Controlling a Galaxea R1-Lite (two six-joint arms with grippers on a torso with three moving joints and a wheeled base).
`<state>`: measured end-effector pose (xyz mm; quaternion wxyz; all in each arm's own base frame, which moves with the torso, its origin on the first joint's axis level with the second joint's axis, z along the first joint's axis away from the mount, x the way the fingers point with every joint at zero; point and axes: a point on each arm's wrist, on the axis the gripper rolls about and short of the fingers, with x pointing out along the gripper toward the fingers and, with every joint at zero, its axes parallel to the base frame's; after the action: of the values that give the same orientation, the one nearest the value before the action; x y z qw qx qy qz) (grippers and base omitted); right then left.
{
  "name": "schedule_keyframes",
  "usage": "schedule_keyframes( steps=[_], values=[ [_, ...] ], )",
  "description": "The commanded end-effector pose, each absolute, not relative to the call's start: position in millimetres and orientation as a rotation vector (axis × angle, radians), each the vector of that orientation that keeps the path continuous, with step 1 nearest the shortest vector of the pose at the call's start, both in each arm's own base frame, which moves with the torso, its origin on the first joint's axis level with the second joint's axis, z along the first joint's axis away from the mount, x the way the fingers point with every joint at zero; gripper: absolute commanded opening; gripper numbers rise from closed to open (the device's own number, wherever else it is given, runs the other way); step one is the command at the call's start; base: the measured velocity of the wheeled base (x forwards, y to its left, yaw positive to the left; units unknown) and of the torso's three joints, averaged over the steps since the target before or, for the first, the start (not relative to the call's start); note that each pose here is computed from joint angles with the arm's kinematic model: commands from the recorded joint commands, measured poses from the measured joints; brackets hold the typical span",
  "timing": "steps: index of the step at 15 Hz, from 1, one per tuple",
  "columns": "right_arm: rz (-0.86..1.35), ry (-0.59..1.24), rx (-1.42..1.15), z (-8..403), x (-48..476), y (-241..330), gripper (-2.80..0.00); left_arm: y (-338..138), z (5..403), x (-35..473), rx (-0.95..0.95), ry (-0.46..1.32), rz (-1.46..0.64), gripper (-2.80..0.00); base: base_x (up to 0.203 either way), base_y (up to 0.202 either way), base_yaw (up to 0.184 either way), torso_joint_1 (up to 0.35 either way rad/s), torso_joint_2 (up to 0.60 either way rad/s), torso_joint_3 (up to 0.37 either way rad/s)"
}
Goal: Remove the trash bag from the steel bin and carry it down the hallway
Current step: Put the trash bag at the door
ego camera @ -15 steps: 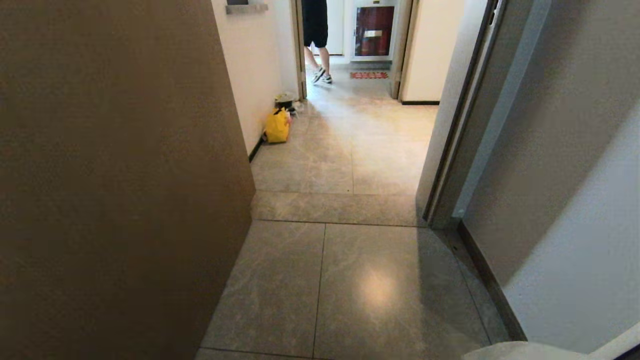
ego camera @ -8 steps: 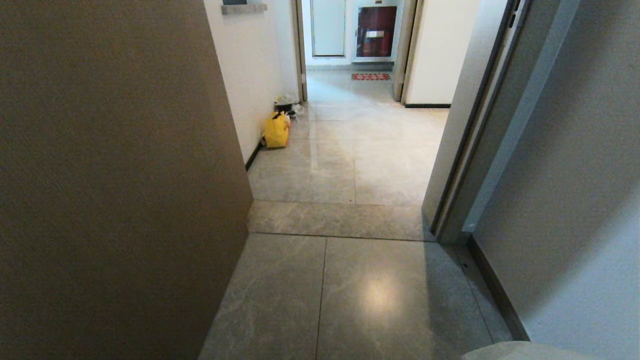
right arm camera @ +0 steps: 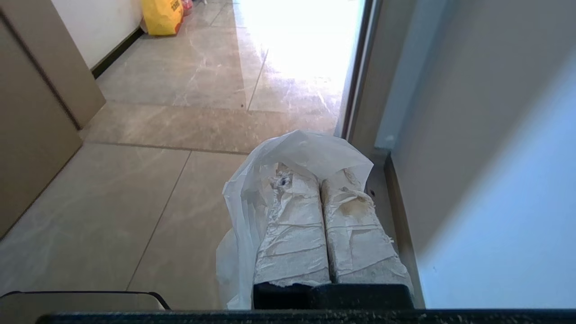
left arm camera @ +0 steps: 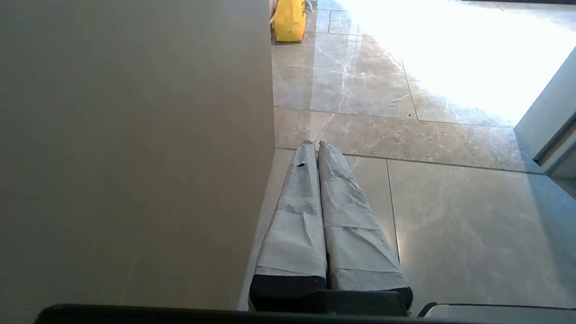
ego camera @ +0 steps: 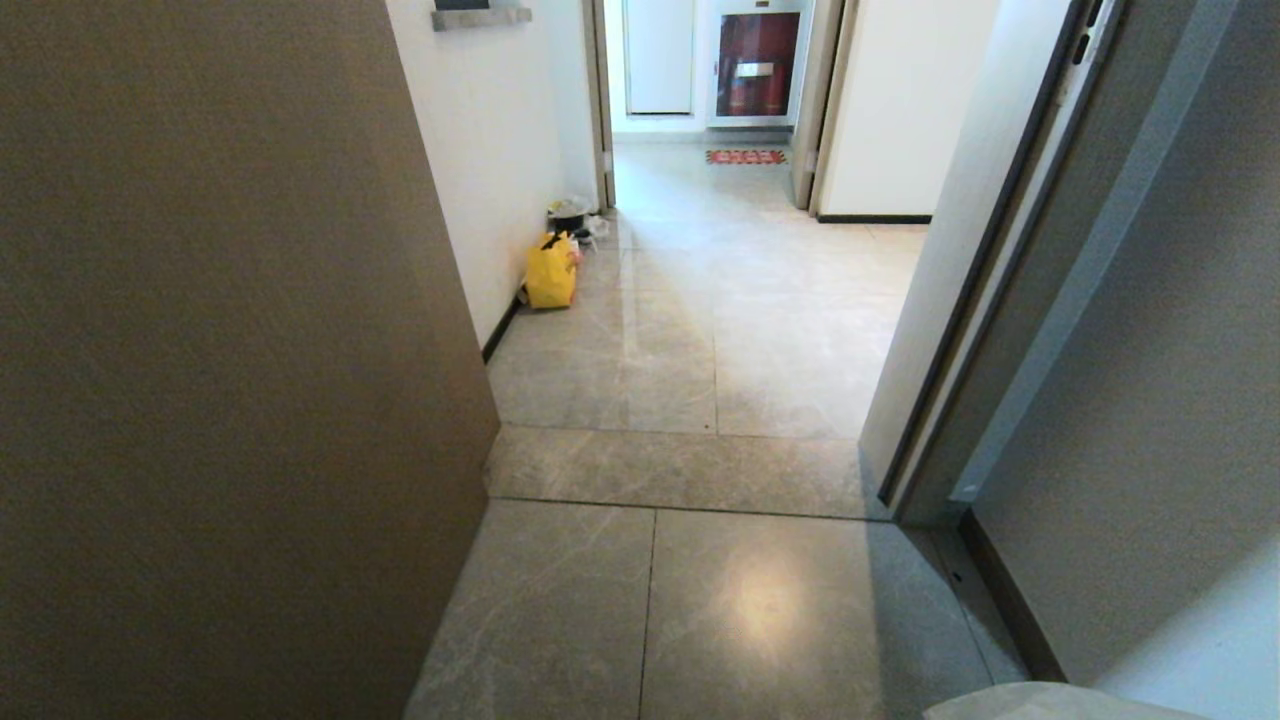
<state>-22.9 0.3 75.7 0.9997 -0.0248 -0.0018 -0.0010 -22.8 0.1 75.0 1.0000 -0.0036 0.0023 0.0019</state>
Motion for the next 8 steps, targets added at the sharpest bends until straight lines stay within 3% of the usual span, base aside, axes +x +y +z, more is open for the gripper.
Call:
schedule_keyframes(
  steps=[1, 8],
  values=[
    [-0.002, -0.003, -0.051, 75.8, -22.8, 0.3, -2.8, 0.1, 75.0, -22.8, -0.008, 0.005, 0.005, -2.8, 0.196, 0.0, 0.001, 0.002, 0.0, 0.002],
    [-0.002, -0.003, -0.051, 75.8, -22.8, 0.3, -2.8, 0.1, 75.0, -22.8, -0.008, 0.005, 0.005, -2.8, 0.192, 0.0, 0.002, 0.001, 0.0, 0.003]
  ],
)
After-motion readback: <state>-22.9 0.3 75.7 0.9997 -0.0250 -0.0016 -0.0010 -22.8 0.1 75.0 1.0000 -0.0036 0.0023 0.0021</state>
